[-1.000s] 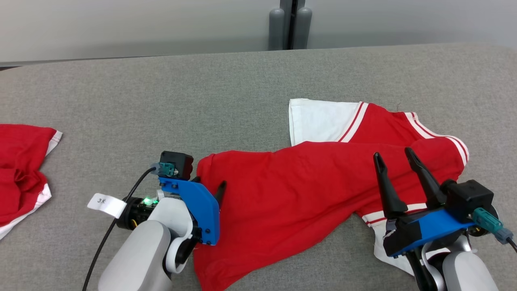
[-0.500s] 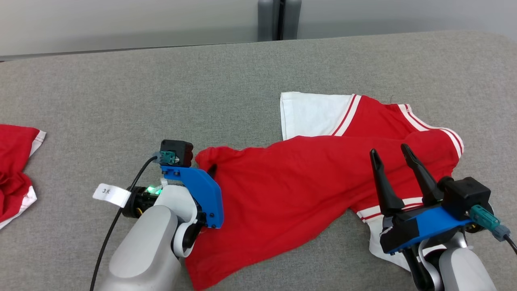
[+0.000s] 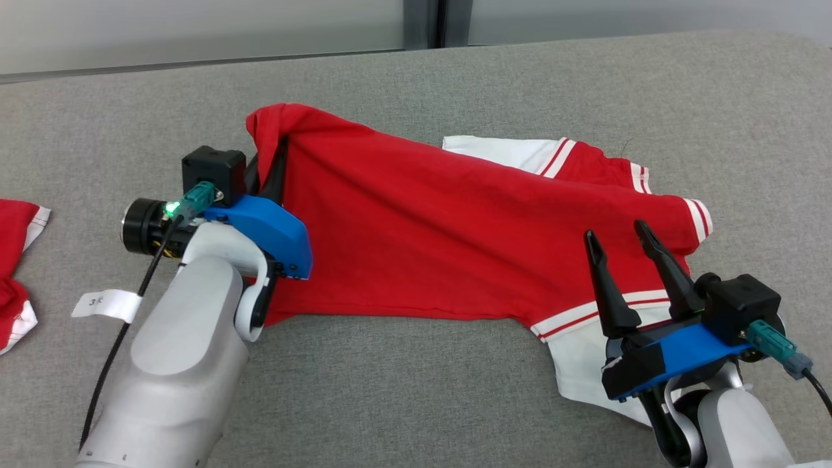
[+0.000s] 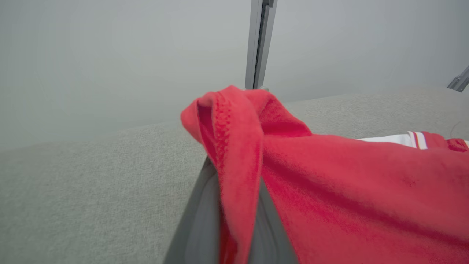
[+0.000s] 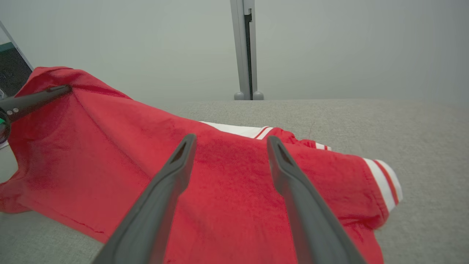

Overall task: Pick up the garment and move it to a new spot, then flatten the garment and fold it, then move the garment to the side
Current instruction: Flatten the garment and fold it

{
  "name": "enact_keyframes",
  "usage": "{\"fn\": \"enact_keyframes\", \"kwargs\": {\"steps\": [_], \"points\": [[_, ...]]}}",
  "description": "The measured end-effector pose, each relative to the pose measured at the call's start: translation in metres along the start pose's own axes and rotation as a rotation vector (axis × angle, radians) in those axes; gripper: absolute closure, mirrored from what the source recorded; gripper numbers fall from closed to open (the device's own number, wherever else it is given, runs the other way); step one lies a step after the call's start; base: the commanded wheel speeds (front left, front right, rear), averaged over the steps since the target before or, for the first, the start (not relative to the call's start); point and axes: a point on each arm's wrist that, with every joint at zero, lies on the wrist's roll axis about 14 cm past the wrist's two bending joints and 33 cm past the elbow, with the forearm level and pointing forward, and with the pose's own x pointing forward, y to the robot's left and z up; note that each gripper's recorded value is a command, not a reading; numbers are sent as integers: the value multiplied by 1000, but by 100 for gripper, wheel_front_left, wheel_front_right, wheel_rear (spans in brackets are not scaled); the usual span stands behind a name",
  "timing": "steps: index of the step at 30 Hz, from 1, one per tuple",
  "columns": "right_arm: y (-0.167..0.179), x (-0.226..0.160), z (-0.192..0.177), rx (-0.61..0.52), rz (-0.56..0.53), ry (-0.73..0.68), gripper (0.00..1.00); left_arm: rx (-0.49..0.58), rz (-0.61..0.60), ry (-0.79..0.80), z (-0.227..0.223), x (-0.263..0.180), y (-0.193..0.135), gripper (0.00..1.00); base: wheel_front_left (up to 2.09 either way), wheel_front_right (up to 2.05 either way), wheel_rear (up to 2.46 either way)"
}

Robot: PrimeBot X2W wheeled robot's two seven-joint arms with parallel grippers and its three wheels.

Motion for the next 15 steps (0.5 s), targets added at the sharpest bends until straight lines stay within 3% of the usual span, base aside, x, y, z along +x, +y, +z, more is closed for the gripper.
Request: {"fn": "enact_keyframes", "kwargs": {"steps": [3,4,5,15], "points": [[-1,-1,-1,-2,-2,4,0,29,-9,-40,9,8,4,100,0,0,0],[-2,-1,-2,-3,-4,5,0,33,-6,-44,9,10,6,73,0,0,0],[-3,-1,-2,-3,-7,6,0,34,-5,-45,7,10,8,0,0,0,0],[-5,-2,10,-5,-14,-25,0,-71,8,-91,6,-5,15,0,0,0,0]]}}
